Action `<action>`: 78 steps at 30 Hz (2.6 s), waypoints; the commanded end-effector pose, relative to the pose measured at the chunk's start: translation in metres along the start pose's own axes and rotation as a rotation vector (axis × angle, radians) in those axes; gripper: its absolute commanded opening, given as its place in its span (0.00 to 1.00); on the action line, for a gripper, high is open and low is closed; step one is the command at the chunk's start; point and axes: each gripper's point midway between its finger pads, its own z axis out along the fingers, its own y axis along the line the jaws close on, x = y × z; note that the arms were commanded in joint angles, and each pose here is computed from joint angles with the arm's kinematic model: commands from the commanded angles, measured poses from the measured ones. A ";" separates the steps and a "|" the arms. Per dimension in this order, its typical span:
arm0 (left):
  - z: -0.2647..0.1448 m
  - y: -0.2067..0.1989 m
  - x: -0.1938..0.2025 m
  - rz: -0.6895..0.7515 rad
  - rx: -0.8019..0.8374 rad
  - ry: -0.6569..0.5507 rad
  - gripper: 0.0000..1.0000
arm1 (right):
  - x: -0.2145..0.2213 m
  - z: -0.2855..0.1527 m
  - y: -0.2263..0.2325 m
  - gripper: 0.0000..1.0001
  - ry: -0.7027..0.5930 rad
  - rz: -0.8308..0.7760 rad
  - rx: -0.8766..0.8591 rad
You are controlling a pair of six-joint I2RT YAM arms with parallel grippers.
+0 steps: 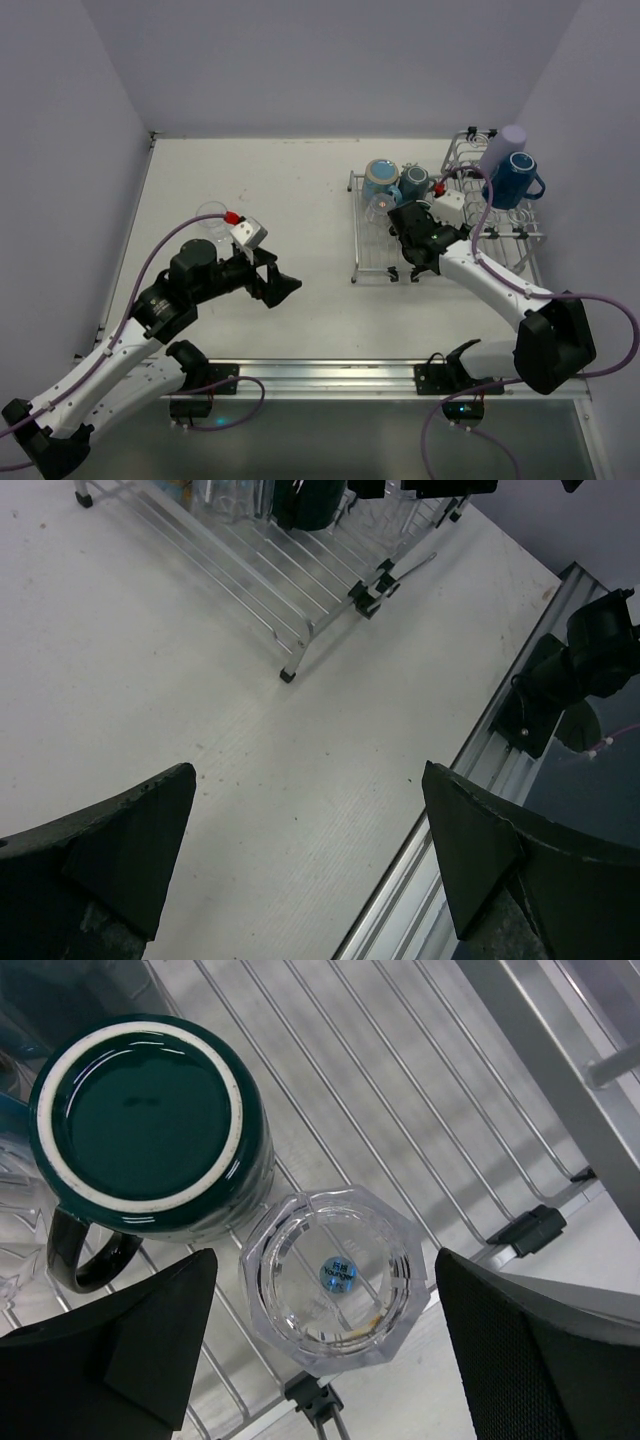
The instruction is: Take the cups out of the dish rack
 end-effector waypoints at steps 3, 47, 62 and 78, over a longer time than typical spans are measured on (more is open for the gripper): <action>-0.002 0.002 -0.008 0.015 -0.015 -0.022 1.00 | -0.009 0.010 0.012 0.89 -0.046 0.076 -0.036; 0.051 -0.054 -0.044 -0.407 0.432 -0.249 0.83 | -0.051 -0.251 0.119 0.41 0.040 0.357 -1.531; 0.059 -0.033 -0.041 -0.425 0.318 -0.294 0.00 | -0.003 -0.258 0.151 0.70 0.200 0.353 -1.634; 0.045 0.140 -0.044 -0.147 -0.606 0.111 0.00 | -0.010 -0.175 0.086 0.99 -0.044 0.243 -1.134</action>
